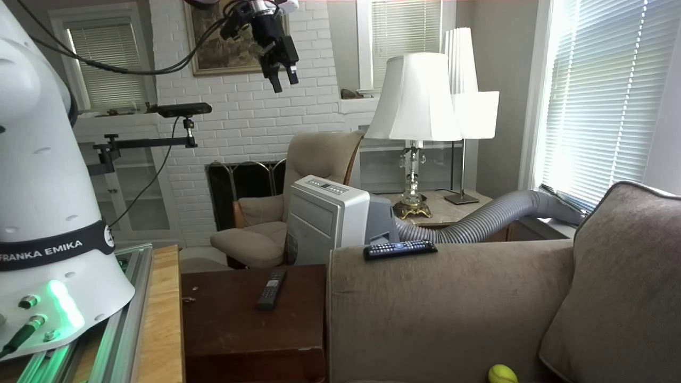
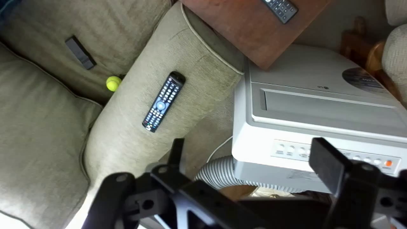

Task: Turn on the white object

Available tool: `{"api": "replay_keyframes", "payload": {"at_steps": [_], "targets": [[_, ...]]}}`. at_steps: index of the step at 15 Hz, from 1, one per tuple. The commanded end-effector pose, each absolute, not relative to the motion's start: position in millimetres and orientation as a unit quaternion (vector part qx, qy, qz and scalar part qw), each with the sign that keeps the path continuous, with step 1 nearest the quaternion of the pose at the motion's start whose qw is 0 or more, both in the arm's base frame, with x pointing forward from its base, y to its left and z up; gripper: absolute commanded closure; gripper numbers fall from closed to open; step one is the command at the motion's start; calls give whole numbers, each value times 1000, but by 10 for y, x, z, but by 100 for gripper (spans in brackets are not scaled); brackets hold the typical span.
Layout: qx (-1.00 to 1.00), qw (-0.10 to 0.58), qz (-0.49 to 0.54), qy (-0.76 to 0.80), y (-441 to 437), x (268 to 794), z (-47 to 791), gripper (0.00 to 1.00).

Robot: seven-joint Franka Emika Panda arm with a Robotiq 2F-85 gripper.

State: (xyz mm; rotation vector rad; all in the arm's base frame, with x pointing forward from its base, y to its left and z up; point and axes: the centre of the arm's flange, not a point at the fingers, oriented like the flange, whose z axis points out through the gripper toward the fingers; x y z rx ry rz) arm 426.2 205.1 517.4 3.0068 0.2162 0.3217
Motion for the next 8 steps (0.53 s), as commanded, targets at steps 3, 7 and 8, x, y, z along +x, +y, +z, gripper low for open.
{"api": "replay_keyframes", "payload": {"at_steps": [3,7,8], "targets": [[987,24,105,121,2581,4851,4978,0],[984,12,98,147,2888,5192,4810,18],[984,9,94,152,2976,5263,4723,22]]}}
